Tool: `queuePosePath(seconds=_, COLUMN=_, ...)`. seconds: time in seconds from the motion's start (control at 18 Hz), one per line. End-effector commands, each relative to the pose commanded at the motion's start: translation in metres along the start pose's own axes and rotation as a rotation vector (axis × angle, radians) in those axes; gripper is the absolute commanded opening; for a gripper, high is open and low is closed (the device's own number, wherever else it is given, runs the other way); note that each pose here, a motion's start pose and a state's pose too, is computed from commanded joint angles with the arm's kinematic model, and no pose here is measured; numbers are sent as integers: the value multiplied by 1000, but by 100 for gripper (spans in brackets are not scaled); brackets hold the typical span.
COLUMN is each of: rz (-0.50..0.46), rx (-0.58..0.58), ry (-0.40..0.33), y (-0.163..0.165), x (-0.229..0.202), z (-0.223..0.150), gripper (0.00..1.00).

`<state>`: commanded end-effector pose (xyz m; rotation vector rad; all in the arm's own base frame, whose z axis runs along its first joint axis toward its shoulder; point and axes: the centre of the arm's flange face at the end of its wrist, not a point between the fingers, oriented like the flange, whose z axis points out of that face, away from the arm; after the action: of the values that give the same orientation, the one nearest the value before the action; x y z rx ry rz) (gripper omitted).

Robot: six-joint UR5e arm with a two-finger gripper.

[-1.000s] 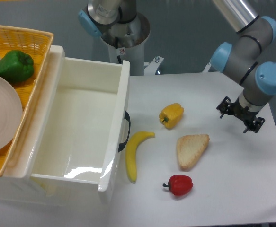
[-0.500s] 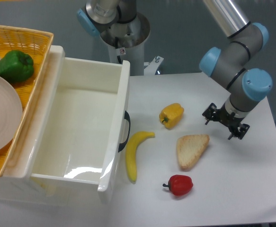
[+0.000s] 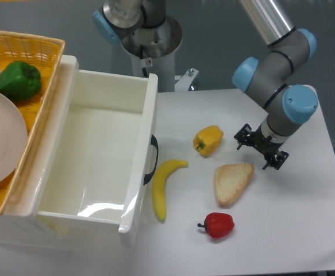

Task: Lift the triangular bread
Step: 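Move the open gripper toward the triangular bread slice and lower it, then close the gripper on the corner of the triangular bread slice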

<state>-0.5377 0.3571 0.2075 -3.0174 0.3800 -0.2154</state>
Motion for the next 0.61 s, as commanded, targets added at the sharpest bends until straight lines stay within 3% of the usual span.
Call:
queuePosePath(seconds=0.22, rz=17, rx=-4, ry=9, y=-14, x=3, z=7, gripper=97)
queuePosePath(seconds=0.39, rz=19, rx=-5, ry=4, y=-13, x=2, z=8, gripper=81)
queuePosePath(seconds=0.5, rz=20, rx=-6, ry=2, y=-13, x=2, z=7, gripper=53)
queuePosePath(seconds=0.56, rz=21, rx=-9, ry=2, y=-14, x=2, z=7, gripper=31)
queuePosePath(seconds=0.61, rz=20, rx=-9, ry=2, y=-14, x=2, z=7, gripper=17)
